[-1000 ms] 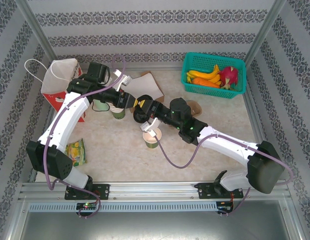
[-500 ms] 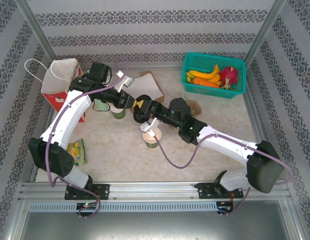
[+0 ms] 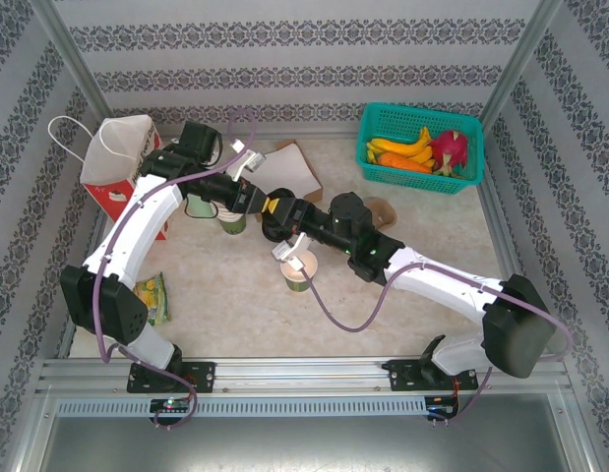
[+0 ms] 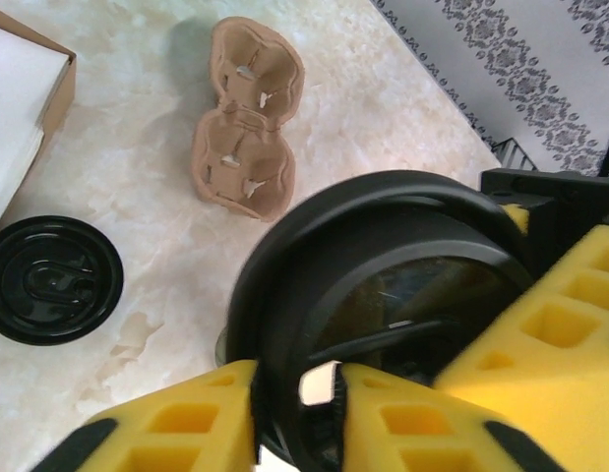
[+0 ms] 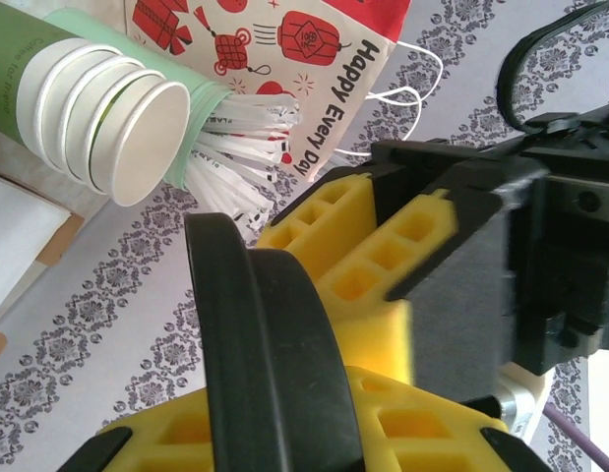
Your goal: Pack the takeout coffee
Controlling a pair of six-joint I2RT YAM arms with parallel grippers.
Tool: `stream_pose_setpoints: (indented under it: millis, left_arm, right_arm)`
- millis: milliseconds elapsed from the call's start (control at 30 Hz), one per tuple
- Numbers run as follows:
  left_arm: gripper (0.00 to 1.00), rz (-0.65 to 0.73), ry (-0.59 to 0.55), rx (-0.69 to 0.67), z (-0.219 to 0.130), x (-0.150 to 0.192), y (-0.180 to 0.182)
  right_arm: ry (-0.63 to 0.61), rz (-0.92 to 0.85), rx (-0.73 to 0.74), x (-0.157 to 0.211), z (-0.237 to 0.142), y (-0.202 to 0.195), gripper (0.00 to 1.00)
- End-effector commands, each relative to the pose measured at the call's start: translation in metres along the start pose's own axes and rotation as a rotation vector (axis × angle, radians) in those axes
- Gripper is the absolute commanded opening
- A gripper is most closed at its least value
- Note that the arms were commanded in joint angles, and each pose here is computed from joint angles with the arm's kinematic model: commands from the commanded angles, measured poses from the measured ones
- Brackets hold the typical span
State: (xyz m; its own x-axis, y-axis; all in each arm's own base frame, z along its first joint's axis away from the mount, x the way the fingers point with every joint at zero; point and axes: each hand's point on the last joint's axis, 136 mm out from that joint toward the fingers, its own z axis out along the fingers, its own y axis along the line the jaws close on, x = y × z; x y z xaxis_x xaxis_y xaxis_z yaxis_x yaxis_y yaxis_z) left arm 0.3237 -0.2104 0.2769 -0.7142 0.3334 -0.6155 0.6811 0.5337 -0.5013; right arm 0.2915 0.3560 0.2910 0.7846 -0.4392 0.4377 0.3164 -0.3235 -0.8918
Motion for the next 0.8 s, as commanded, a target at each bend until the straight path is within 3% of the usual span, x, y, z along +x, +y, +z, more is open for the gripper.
stream_pose_setpoints:
  millis: [0, 100, 200, 300, 433, 500, 533, 667, 767]
  left_arm:
    - [0.14, 0.037, -0.027, 0.068, 0.002, -0.011, -0.014]
    - [0.01, 0.046, -0.037, 0.063, 0.000, -0.012, -0.015]
    - [0.00, 0.046, -0.046, -0.004, -0.001, -0.012, -0.005]
    - [0.00, 0.046, -0.056, -0.075, -0.004, -0.013, 0.004]
    - [0.00, 0.035, -0.075, -0.197, -0.009, -0.013, 0.022]
    - [0.00, 0.018, -0.084, -0.266, -0.012, -0.013, 0.033]
    - [0.00, 0.006, -0.087, -0.292, -0.014, -0.013, 0.037]
    - [0.00, -0.038, -0.089, -0.339, -0.016, -0.009, 0.045]
    - [0.00, -0.097, -0.096, -0.365, -0.017, -0.004, 0.049]
  right_arm:
    - [-0.019, 0.001, 0.086, -0.003, 0.002, -0.028, 0.05]
    - [-0.006, 0.012, 0.068, -0.002, 0.004, -0.021, 0.05]
    - [0.010, 0.052, 0.047, -0.001, 0.005, -0.014, 0.08]
    - [0.047, 0.122, 0.002, 0.002, 0.006, 0.000, 0.22]
    - [0.184, 0.291, -0.088, 0.021, 0.009, 0.026, 0.60]
    - [0.241, 0.402, -0.129, 0.024, 0.006, 0.037, 0.91]
    - [0.259, 0.448, -0.158, 0.022, 0.002, 0.044, 0.98]
    - [0.356, 0.655, -0.150, 0.018, -0.015, 0.050, 0.98]
    - [0.524, 0.978, -0.045, 0.040, -0.040, 0.044, 0.98]
